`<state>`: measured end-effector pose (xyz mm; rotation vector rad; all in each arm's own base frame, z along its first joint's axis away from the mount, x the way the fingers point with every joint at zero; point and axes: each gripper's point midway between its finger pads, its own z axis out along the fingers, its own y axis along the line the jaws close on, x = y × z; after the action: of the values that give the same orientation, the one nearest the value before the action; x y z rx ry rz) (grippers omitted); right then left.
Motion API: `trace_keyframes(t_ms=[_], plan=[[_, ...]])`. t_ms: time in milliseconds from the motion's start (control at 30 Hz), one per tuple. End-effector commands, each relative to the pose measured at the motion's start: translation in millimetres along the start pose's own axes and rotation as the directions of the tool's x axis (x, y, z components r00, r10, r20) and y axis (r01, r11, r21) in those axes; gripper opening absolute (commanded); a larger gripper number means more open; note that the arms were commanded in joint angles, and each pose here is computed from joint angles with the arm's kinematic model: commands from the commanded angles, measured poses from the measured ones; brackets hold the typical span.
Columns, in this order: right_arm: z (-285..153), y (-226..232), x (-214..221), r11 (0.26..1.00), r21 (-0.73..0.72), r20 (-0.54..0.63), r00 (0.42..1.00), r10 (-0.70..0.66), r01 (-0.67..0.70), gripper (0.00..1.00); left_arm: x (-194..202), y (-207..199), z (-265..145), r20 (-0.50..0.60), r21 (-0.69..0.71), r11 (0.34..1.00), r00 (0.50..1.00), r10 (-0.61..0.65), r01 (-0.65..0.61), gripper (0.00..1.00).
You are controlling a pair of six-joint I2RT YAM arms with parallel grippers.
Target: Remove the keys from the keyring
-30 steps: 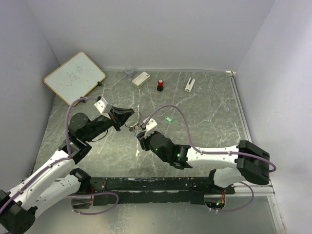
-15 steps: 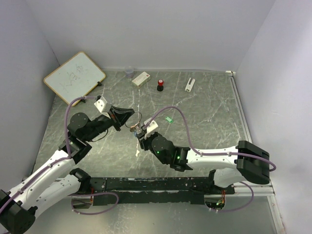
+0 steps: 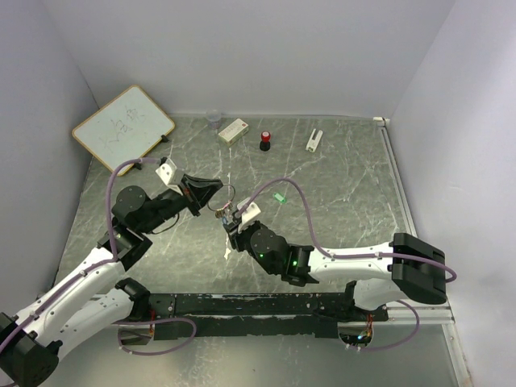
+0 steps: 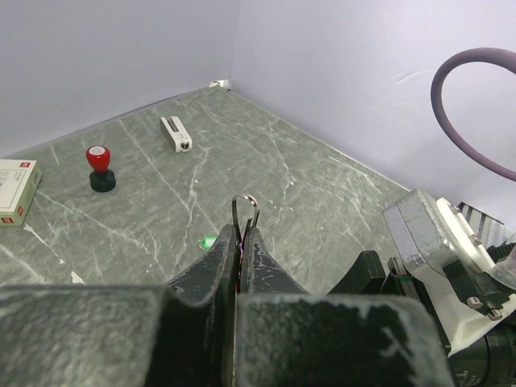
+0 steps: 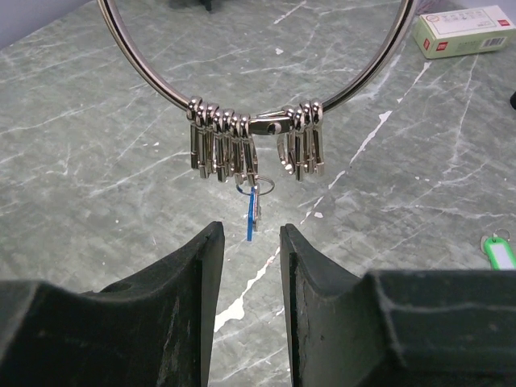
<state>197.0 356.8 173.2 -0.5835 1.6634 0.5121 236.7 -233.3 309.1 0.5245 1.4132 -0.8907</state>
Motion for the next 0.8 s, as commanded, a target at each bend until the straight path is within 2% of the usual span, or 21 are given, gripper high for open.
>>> trace_keyframes(t_ms=[0,767], plan=[[-2,-3,-6,1.0,0.021,0.031,1.0,0.006,-0.007,0.34,-33,-7,1,0.095,0.016,1.0,0.995,0.009,-0.01,0.07],[7,-6,-8,0.998,0.064,0.065,0.998,-0.017,0.012,0.35,-40,-19,-10,0.12,0.057,0.998,0.993,-0.003,-0.004,0.07]])
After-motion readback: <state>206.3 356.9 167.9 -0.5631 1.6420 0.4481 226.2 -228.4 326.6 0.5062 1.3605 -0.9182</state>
